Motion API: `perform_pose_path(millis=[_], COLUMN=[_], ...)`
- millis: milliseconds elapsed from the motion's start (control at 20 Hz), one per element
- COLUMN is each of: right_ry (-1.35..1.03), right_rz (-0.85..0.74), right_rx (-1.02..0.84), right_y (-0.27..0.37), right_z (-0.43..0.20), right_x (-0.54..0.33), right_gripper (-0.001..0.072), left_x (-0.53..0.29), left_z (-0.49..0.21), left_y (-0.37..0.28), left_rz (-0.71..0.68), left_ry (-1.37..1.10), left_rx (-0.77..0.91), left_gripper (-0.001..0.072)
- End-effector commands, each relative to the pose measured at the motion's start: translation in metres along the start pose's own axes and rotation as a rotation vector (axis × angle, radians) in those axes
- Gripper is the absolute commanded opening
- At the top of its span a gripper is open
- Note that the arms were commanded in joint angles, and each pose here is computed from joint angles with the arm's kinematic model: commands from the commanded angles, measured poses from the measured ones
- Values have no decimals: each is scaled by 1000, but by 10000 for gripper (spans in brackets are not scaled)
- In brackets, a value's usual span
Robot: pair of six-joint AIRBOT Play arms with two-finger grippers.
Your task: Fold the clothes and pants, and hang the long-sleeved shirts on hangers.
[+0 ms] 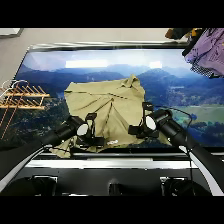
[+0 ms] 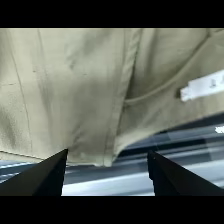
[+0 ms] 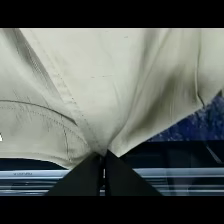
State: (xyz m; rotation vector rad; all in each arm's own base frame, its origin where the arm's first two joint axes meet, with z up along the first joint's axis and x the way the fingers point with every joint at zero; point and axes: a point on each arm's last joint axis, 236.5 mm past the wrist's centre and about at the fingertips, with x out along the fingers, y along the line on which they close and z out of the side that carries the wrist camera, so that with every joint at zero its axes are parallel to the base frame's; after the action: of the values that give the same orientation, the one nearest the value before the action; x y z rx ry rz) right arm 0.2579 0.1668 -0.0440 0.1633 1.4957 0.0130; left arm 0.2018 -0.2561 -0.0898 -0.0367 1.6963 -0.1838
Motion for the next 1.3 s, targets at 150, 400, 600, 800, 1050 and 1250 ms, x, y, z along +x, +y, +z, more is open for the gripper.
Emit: perform_pose_path(millis=[150,400,600,800,1050,1250], right_ry=[-1,-26,-123,-292,-424,-370], right_rz=[18,36,-35,-61,41,34], right_rx=[6,12,-5,-4,-69,-114], right_y=[3,5,-10,-24,-6,-10], right_z=[-3,-1,23,78,99,78], right_x=[-6,-14,-45,-125,-215,-226], right_gripper=[31,31,31,31,31,31], left_x=[11,15,-15,-76,-132,-146], left_z=[6,2,1,-7,-55,-88], left_y=[17,17,9,2,-52,-124], left_rz=[94,98,77,-7,-311,-548], left_ry=[-19,14,7,-100,-83,-24], left_rx=[-25,9,110,118,110,119], left_gripper=[434,21,19,19,19,19])
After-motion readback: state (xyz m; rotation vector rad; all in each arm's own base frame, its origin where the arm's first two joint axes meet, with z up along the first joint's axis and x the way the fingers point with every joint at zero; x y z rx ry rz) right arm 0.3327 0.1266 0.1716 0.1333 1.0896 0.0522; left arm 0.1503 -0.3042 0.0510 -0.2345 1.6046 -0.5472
